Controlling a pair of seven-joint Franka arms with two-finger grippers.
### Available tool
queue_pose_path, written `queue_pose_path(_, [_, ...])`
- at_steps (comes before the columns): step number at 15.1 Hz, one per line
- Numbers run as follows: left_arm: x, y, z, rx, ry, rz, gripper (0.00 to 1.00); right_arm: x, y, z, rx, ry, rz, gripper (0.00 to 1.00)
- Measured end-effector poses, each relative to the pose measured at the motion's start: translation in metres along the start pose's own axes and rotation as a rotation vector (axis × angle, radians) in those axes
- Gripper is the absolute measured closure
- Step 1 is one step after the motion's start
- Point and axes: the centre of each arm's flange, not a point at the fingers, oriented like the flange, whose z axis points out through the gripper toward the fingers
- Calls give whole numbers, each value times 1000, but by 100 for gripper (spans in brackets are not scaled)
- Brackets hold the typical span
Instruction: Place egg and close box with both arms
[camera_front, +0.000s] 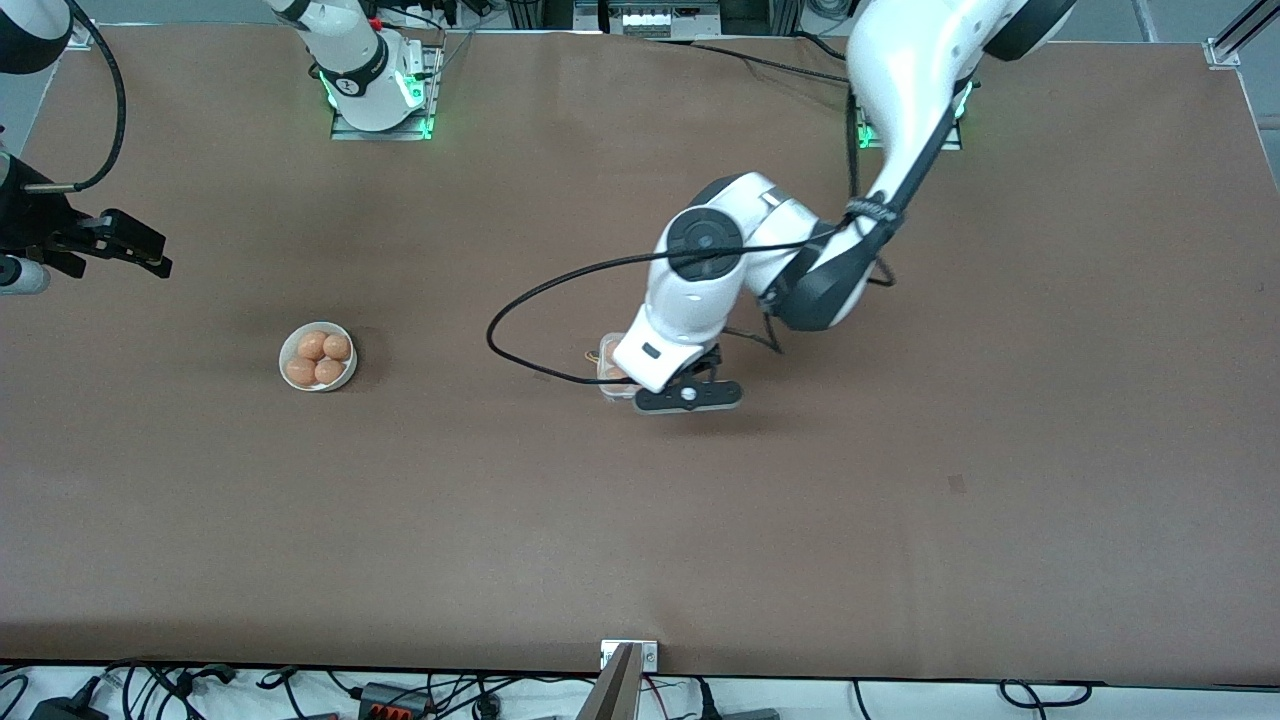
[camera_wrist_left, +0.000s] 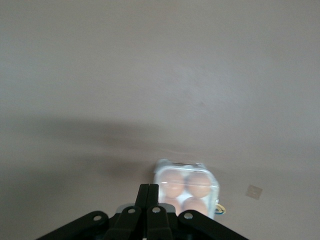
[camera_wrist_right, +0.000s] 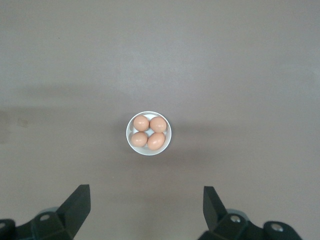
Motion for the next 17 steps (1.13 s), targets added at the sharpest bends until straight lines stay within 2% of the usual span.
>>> queue_pose_path(5, [49, -87, -89, 30, 32, 23, 99, -1, 0, -1, 0, -1, 0, 0])
queue_pose_path(7, [66, -129, -112, 43, 15, 72, 99, -1, 0, -1, 0, -2, 0, 0])
queue_pose_path(9, [76, -160, -130, 15, -17, 61, 99, -2, 0, -2, 0, -3, 0, 0])
queue_pose_path(13, [80, -209, -166, -17, -77, -3, 99, -5, 0, -7, 0, 3, 0, 0])
queue_pose_path(17, [66, -230, -207, -6, -87, -22, 99, -5, 0, -7, 0, 0, -1, 0])
